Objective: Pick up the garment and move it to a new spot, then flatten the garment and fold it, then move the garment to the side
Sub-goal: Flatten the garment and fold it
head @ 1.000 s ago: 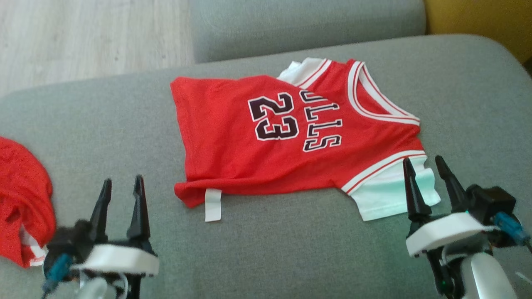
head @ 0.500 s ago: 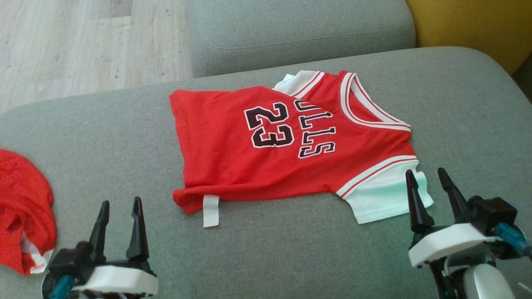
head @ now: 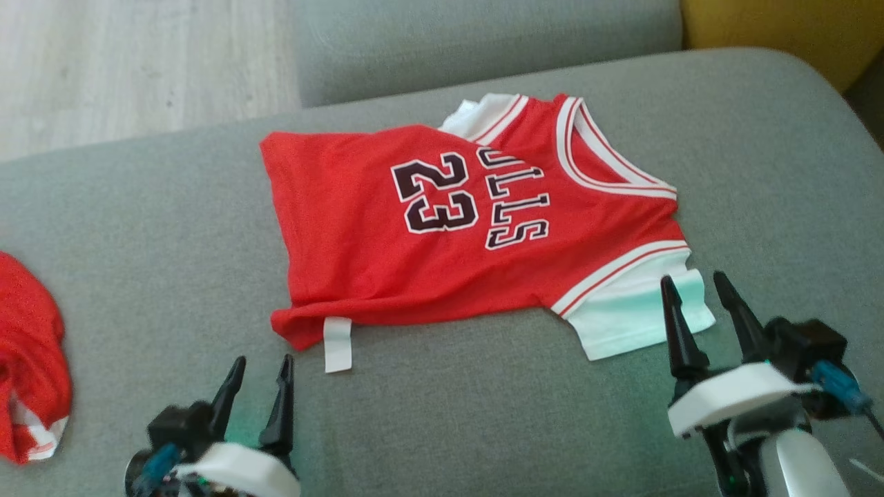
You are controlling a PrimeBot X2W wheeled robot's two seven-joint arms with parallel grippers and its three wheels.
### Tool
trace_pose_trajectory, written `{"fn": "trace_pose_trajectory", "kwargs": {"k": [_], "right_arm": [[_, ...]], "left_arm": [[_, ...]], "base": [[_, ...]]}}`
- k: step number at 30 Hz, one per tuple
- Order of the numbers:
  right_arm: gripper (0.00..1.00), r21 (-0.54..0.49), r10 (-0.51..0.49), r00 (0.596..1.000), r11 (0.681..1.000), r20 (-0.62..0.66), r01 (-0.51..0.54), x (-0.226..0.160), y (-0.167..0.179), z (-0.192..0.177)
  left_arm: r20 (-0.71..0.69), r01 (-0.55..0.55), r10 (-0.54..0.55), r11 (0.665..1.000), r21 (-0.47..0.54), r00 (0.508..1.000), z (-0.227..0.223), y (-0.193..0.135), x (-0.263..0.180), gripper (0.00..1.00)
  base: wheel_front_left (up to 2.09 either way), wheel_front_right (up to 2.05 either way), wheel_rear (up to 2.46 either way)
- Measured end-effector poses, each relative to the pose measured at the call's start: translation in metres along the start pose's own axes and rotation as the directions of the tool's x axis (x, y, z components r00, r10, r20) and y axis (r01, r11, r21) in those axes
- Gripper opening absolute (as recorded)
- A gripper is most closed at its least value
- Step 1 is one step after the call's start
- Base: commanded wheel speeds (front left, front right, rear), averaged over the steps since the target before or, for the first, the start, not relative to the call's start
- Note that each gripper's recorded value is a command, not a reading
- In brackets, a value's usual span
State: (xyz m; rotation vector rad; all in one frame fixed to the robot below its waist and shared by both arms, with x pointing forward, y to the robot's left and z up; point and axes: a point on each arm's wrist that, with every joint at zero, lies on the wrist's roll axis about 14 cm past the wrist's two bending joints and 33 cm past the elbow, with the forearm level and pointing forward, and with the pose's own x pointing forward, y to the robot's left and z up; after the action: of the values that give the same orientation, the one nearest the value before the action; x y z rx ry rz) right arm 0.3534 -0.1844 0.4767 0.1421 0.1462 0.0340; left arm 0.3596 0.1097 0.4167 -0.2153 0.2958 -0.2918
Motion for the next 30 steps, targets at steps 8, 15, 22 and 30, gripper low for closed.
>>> {"fn": "trace_pose_trajectory", "kwargs": {"k": [8, 15, 22, 30], "right_arm": [[1.00, 0.004, 0.011, 1.000, 1.000, -0.008, -0.011, 0.018, 0.002, 0.000], [1.00, 0.010, -0.008, 0.999, 1.000, -0.045, 0.008, 0.020, -0.004, -0.013], [1.00, 0.010, -0.039, 0.998, 0.999, -0.052, 0.039, 0.021, -0.014, -0.016], [1.00, -0.012, -0.136, 0.967, 0.991, -0.216, 0.136, 0.011, -0.047, -0.052]], "left_arm": [[-0.096, 0.025, -0.025, 1.000, -0.004, 0.995, -0.021, -0.005, 0.040, 1.00], [-0.143, 0.029, -0.029, 1.000, -0.003, 0.989, -0.032, -0.004, 0.063, 1.00], [-0.151, 0.040, -0.040, 0.999, -0.005, 0.988, -0.036, -0.005, 0.071, 0.00], [-0.137, 0.049, -0.052, 0.999, -0.023, 0.989, -0.035, -0.010, 0.070, 0.00]], "base": [[0.00, 0.00, 0.00], [0.00, 0.00, 0.00], [0.00, 0.00, 0.00], [0.00, 0.00, 0.00]]}}
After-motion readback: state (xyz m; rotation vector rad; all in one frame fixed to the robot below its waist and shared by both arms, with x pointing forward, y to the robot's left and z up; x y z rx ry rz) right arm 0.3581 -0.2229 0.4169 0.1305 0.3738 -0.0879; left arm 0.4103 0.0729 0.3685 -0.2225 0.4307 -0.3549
